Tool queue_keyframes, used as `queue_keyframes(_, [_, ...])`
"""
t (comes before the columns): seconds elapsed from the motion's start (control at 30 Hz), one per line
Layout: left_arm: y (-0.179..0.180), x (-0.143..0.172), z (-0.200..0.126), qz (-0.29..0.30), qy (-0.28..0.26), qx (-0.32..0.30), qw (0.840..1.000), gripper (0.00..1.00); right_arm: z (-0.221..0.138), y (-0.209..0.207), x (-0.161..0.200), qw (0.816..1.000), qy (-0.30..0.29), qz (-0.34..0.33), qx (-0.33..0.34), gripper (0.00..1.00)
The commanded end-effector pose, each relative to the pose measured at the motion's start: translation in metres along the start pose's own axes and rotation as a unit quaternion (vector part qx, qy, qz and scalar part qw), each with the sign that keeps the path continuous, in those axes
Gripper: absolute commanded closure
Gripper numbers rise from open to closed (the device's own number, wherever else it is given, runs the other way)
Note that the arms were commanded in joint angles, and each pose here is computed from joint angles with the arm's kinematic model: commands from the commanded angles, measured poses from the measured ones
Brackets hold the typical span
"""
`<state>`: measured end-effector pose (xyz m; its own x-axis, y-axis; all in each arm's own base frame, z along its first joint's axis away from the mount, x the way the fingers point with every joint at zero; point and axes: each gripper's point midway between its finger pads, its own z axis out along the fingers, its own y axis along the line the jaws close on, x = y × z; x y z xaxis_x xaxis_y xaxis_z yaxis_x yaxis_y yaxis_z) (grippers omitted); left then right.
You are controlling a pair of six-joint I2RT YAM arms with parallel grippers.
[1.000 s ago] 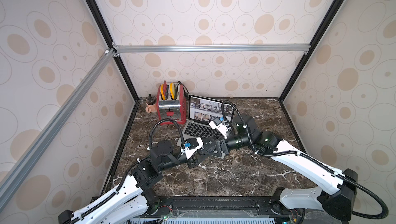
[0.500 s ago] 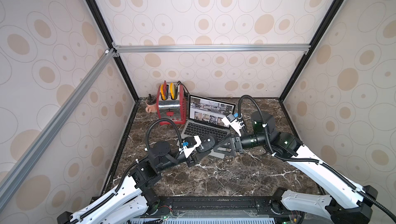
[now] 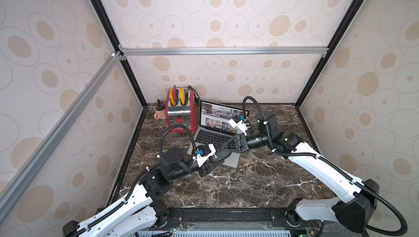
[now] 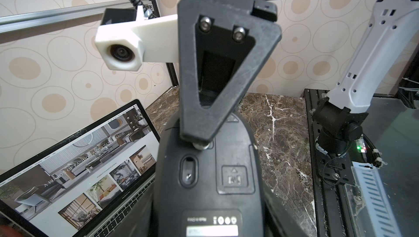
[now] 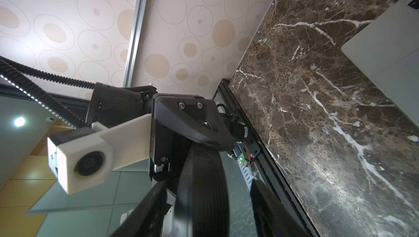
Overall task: Insert the wireless mouse receiver into the laptop
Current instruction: Close the lid on the mouse, then place the mouse at the center of the board.
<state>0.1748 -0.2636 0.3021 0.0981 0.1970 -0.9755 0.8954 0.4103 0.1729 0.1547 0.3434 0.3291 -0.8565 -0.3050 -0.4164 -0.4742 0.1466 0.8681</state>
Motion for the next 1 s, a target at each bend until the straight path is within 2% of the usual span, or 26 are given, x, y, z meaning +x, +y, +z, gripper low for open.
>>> queue_keyframes(0.0, [0.004, -0.025, -0.006, 0.021, -0.031, -0.006, 0.999, 1.00, 0.005, 0.014, 0.002, 0.999, 0.009, -0.012, -0.034, 0.44])
queue_keyframes(0.2, [0.004, -0.025, -0.005, 0.021, -0.030, -0.005, 0.999, 1.00, 0.011, 0.015, 0.010, 0.999, 0.023, -0.007, -0.045, 0.52])
queue_keyframes(0.3, [0.003, -0.025, -0.004, 0.021, -0.029, -0.004, 0.999, 1.00, 0.013, 0.014, 0.012, 0.999, 0.027, -0.005, -0.044, 0.64])
queue_keyframes(0.4, [0.005, -0.024, -0.004, 0.020, -0.029, -0.007, 0.999, 1.00, 0.013, 0.012, 0.010, 0.999, 0.023, -0.004, -0.040, 0.82])
queue_keyframes(0.5, [0.008, -0.022, -0.003, 0.018, -0.025, -0.017, 0.999, 1.00, 0.011, 0.009, 0.009, 1.000, 0.019, -0.001, -0.022, 0.90])
queue_keyframes(0.53, [0.009, -0.021, -0.004, 0.016, -0.022, -0.021, 0.999, 0.82, 0.010, 0.005, 0.010, 1.000, 0.017, 0.002, -0.006, 0.92])
queue_keyframes(0.57, [0.011, -0.021, -0.004, 0.013, -0.020, -0.026, 0.999, 0.56, 0.008, 0.001, 0.010, 1.000, 0.013, 0.003, 0.008, 0.94])
queue_keyframes(0.6, [0.015, -0.019, -0.005, 0.007, -0.015, -0.039, 0.999, 0.22, 0.005, -0.005, 0.011, 1.000, 0.008, 0.005, 0.028, 0.96])
queue_keyframes(0.63, [0.022, -0.015, -0.007, -0.006, -0.007, -0.060, 0.998, 0.02, 0.000, -0.015, 0.012, 0.998, 0.000, 0.007, 0.061, 0.97])
queue_keyframes(0.7, [0.032, -0.009, -0.013, -0.024, 0.008, -0.093, 0.995, 0.01, -0.019, -0.037, 0.018, 0.991, -0.013, 0.016, 0.130, 1.00])
queue_keyframes(0.77, [0.039, 0.003, -0.021, -0.045, 0.036, -0.122, 0.991, 0.01, -0.053, -0.071, 0.026, 0.966, -0.030, 0.007, 0.257, 1.00])
queue_keyframes(0.8, [0.042, 0.009, -0.024, -0.052, 0.049, -0.133, 0.989, 0.01, -0.072, -0.091, 0.034, 0.943, -0.029, 0.002, 0.330, 1.00])
queue_keyframes(0.87, [0.047, 0.020, -0.029, -0.068, 0.071, -0.155, 0.983, 0.01, -0.115, -0.131, 0.048, 0.878, -0.019, 0.005, 0.478, 1.00])
queue_keyframes(0.9, [0.049, 0.026, -0.032, -0.074, 0.080, -0.165, 0.980, 0.01, -0.137, -0.150, 0.058, 0.837, -0.001, 0.010, 0.547, 1.00])
queue_keyframes(0.97, [0.052, 0.033, -0.036, -0.081, 0.091, -0.180, 0.976, 0.01, -0.171, -0.178, 0.073, 0.764, 0.026, 0.018, 0.645, 1.00])
